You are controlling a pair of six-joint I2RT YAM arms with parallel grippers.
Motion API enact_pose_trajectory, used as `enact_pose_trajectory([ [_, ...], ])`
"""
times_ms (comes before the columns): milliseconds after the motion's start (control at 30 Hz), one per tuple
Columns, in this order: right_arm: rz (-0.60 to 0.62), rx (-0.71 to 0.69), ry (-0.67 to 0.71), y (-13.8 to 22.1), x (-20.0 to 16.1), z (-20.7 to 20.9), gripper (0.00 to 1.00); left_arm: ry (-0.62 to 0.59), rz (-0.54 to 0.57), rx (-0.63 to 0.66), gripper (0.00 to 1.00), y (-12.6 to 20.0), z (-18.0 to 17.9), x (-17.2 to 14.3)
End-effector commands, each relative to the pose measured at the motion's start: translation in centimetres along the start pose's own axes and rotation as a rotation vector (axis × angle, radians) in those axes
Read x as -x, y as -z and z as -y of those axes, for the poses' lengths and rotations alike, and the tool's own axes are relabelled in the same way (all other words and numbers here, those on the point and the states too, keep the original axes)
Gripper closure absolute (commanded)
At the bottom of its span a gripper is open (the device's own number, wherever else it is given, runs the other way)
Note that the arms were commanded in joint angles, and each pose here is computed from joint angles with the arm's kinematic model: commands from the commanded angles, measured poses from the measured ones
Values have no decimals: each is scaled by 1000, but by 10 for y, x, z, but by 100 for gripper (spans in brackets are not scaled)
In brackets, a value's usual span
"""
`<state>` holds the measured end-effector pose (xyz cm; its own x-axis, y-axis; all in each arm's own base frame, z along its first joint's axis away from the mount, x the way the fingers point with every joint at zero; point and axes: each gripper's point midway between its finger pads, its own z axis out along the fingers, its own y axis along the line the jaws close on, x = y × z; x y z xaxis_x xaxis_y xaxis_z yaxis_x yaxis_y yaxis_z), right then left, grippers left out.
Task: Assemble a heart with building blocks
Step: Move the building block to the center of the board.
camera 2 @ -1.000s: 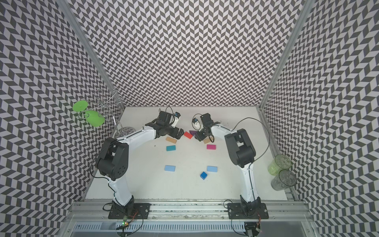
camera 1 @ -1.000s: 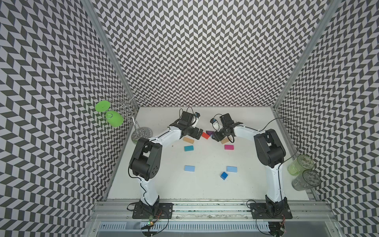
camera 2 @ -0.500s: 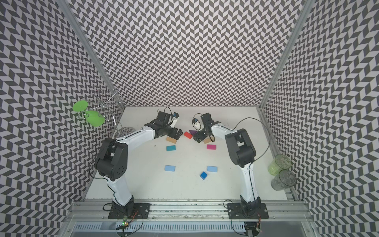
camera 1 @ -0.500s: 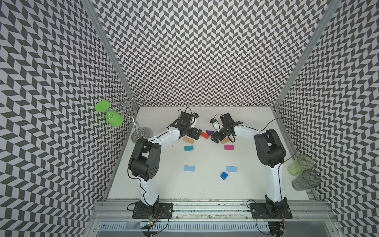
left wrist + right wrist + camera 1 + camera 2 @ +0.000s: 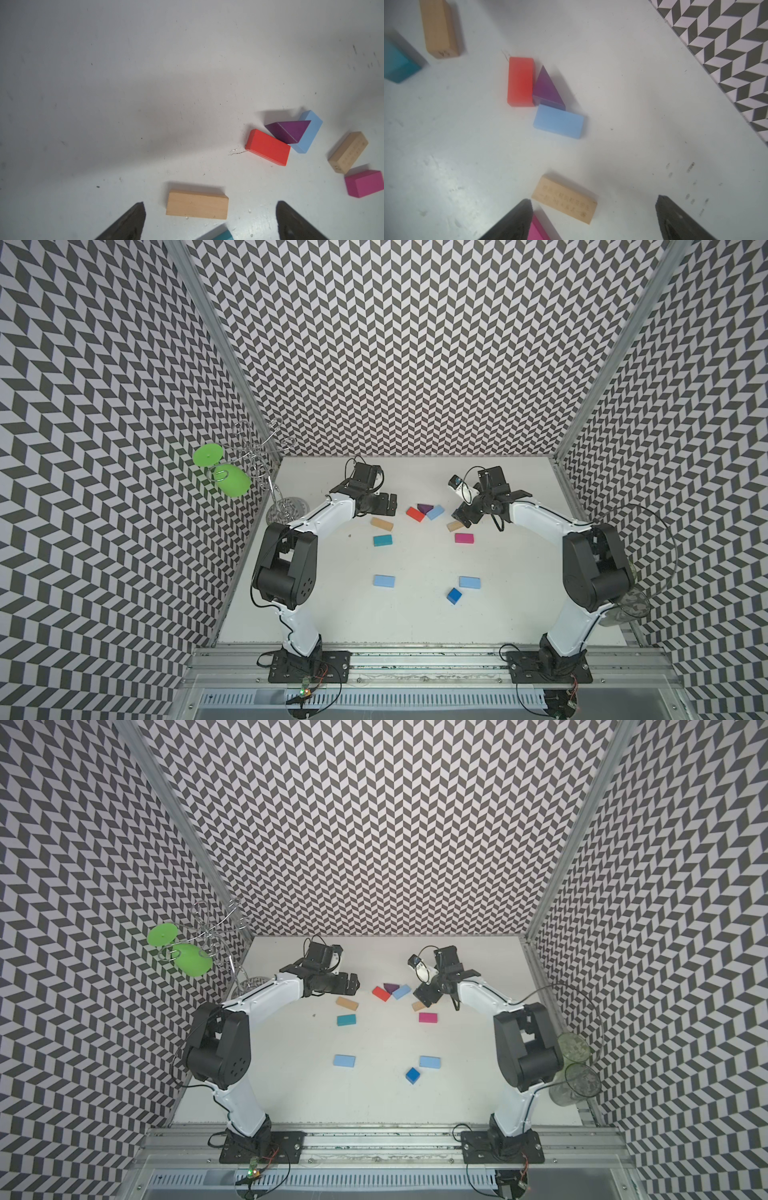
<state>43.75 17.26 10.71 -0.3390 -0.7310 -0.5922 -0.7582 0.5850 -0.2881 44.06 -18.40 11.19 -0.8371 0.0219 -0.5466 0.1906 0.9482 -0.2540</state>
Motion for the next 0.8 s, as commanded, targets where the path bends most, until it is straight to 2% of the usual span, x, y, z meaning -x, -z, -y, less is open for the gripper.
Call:
enact_pose_trajectory([
  [0,-52,-106,272,-4,-10,15,9,297,-55,-25,1,-6,9,-8],
  [133,-41,-49,312,-9,-9,15,11,424,-85,14,1,-11,4,-12],
  [267,-47,10,317,-23,-14,8,12,505,-169,72,2,-23,-5,-29],
  [467,-41,135,299,-36,-25,-13,16,568,-207,117,3,-39,-12,-30],
  [567,-18,176,282,-34,-34,-17,17,591,-268,117,4,-50,-10,-41],
  [767,7,237,261,-36,-42,-16,24,586,-305,138,10,-53,-4,-55],
])
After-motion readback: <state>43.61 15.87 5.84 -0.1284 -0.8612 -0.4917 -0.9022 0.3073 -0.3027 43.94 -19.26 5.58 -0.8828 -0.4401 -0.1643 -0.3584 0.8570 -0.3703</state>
